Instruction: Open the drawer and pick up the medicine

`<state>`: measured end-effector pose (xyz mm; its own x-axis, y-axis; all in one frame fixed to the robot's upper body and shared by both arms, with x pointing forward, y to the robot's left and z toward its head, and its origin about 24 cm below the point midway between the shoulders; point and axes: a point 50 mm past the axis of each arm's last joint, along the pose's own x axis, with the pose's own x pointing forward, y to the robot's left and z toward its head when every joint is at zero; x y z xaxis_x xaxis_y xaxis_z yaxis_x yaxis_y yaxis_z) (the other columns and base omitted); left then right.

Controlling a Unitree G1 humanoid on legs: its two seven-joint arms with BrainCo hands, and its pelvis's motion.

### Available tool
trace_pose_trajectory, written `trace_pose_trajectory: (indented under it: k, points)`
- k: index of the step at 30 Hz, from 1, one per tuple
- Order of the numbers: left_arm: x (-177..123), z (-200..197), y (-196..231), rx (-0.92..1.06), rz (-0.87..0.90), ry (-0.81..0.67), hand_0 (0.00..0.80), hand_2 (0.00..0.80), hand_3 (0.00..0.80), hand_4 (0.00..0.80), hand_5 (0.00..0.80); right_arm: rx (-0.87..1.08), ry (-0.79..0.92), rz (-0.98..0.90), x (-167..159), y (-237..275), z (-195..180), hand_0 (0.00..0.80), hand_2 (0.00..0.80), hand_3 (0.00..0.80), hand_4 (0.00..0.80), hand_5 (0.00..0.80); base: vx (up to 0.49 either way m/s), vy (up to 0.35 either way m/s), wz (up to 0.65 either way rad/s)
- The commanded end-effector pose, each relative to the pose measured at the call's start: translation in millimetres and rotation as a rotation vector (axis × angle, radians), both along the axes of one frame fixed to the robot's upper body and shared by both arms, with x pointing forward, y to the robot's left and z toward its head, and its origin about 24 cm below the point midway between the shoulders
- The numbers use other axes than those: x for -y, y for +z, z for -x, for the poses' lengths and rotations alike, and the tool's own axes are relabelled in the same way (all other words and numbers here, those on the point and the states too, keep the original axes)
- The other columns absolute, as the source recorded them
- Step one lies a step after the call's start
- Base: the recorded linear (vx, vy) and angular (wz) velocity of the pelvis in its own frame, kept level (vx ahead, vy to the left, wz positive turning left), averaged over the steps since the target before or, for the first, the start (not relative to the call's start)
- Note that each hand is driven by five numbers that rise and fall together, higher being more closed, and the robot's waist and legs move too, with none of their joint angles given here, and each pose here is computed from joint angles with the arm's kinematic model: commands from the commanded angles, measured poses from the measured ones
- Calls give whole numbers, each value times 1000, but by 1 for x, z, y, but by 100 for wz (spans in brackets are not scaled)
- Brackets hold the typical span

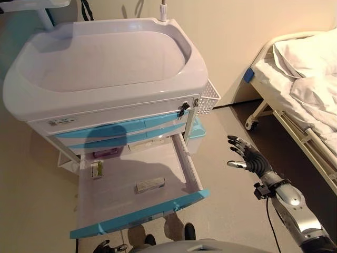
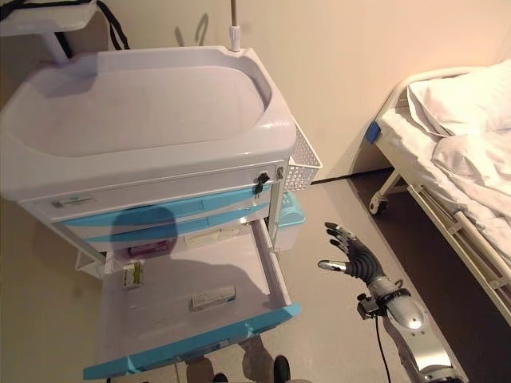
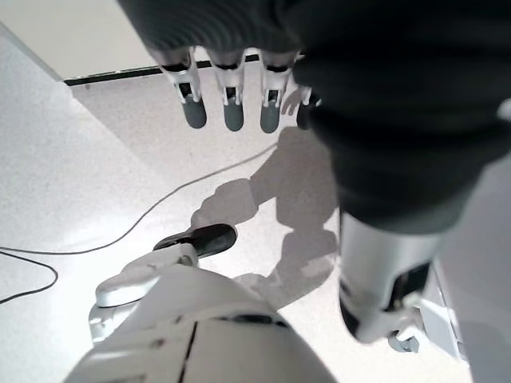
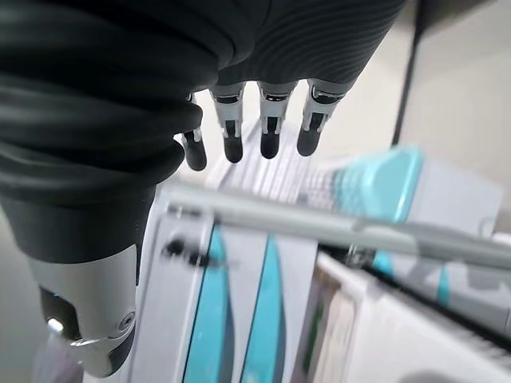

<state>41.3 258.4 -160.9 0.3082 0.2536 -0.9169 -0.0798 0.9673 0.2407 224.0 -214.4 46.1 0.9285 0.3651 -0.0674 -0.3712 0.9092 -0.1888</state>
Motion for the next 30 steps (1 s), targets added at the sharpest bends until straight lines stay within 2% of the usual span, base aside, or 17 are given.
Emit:
trace_pose_trajectory:
  k: [1, 9, 18, 30]
  points:
    - [-10, -1, 3, -8, -40, -46, 0, 0, 0, 0, 0, 137, 121, -16, -24, 28, -13, 0, 0, 0, 0, 0, 18, -18, 37]
    - [-8, 11, 1, -62, -45, -60, 0, 0, 0, 0, 0, 150, 231, 113, -61, 19, -32, 0, 0, 0, 0, 0, 17, -29, 30]
    - [-2, 3, -1, -64, -51, -110, 0, 0, 0, 0, 0, 79, 232, 254, -95, -17, -50, 0, 0, 0, 0, 0, 9, -32, 36]
    - [2, -8, 0, -38, -53, -157, 0, 0, 0, 0, 0, -17, 178, 473, -100, -59, -57, 0, 0, 0, 0, 0, -5, -29, 44]
